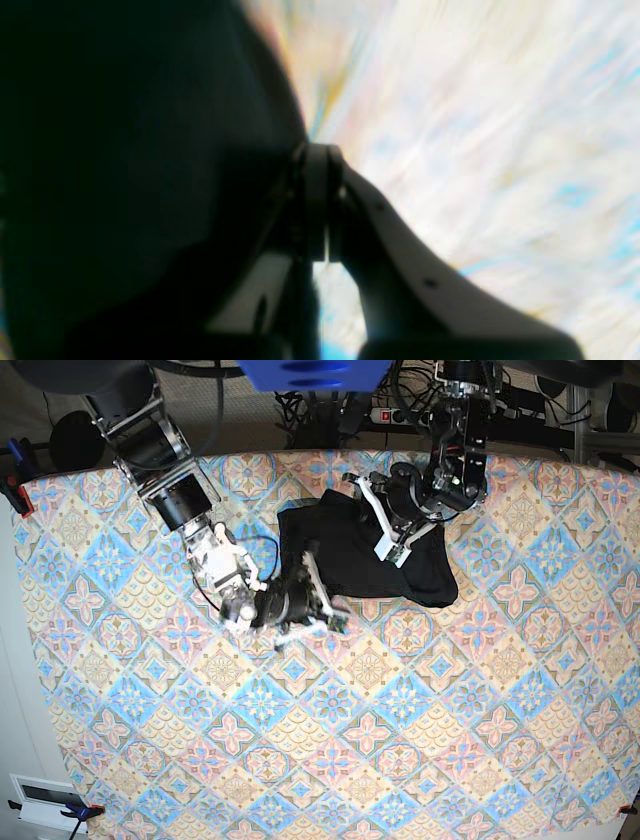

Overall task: Layout the t-shirt on the table in an organized manner, then fold the t-shirt properly
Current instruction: 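Fold the bundle over with the left gripper toward the right gripper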

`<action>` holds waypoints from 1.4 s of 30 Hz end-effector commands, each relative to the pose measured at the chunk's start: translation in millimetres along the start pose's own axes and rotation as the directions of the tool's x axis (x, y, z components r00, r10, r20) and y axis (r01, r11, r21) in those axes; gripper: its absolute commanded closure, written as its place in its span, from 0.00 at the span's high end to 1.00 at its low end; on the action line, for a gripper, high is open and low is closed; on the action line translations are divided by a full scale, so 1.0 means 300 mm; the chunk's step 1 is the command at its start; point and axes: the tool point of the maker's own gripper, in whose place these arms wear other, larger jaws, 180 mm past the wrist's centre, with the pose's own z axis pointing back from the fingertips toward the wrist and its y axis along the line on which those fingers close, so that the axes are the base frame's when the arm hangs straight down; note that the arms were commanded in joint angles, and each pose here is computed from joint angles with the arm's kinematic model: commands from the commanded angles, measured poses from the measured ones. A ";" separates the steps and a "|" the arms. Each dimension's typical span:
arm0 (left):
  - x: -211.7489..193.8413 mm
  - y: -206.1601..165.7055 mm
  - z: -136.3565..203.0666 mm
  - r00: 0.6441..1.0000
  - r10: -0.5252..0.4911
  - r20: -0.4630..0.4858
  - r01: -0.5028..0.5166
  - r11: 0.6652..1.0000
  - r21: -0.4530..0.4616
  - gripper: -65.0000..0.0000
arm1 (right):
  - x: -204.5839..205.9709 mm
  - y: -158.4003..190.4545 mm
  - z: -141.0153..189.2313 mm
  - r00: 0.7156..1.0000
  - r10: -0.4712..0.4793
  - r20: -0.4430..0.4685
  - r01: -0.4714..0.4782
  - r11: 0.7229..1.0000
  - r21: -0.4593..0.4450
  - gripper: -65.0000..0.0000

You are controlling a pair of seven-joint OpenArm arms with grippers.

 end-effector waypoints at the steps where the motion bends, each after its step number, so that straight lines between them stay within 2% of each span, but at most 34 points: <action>1: 0.037 0.016 -0.003 1.000 -0.007 0.025 0.007 1.000 0.011 0.20 | 0.028 -0.053 0.022 0.999 0.033 -0.011 -0.034 0.999 -0.040 0.00; 7: 0.097 0.062 -0.016 0.999 -0.024 0.034 0.023 0.999 0.028 0.20 | 0.015 -0.042 0.034 0.998 0.060 -0.025 -0.061 0.997 -0.050 0.00; 10: 0.170 0.077 -0.007 0.997 -0.049 0.067 0.046 0.998 0.042 0.20 | -0.116 -0.019 0.066 0.994 0.057 -0.092 -0.062 0.997 -0.055 0.00; 13: 0.243 0.058 -0.008 0.991 -0.097 0.093 0.094 0.995 0.038 0.20 | -0.140 0.019 0.091 0.993 0.074 -0.090 -0.079 0.995 -0.056 0.00; 18: 0.296 0.065 -0.065 0.988 -0.141 0.058 0.139 0.989 0.044 0.20 | -0.229 0.087 0.129 0.990 0.080 -0.114 -0.086 0.995 -0.043 0.00; 23: 0.395 0.056 -0.079 0.984 -0.150 0.092 0.147 0.988 0.038 0.20 | -0.289 0.075 0.206 0.995 -0.021 -0.099 0.010 0.993 -0.117 0.00; 27: 0.442 0.064 -0.054 0.980 -0.155 0.122 0.150 0.988 0.048 0.20 | -0.275 0.035 0.265 0.996 -0.039 -0.077 0.024 0.983 -0.180 0.00; 29: 0.458 0.094 -0.014 0.978 -0.132 0.160 0.122 0.990 0.072 0.20 | -0.253 0.025 0.301 0.998 -0.039 -0.046 0.028 0.977 -0.212 0.00; 34: 0.452 0.219 0.100 0.964 -0.007 0.266 -0.028 0.992 0.126 0.20 | -0.223 0.002 0.405 0.998 -0.051 0.021 0.055 0.951 -0.304 0.00; 38: 0.434 0.258 0.180 0.925 0.116 0.361 -0.150 0.986 0.067 0.20 | -0.141 0.062 0.406 0.994 -0.041 0.098 0.069 0.954 -0.291 0.00; 42: 0.367 0.330 0.251 0.880 0.225 0.419 -0.269 0.962 0.048 0.20 | -0.010 0.109 0.382 0.964 -0.088 0.249 0.144 0.965 -0.219 0.00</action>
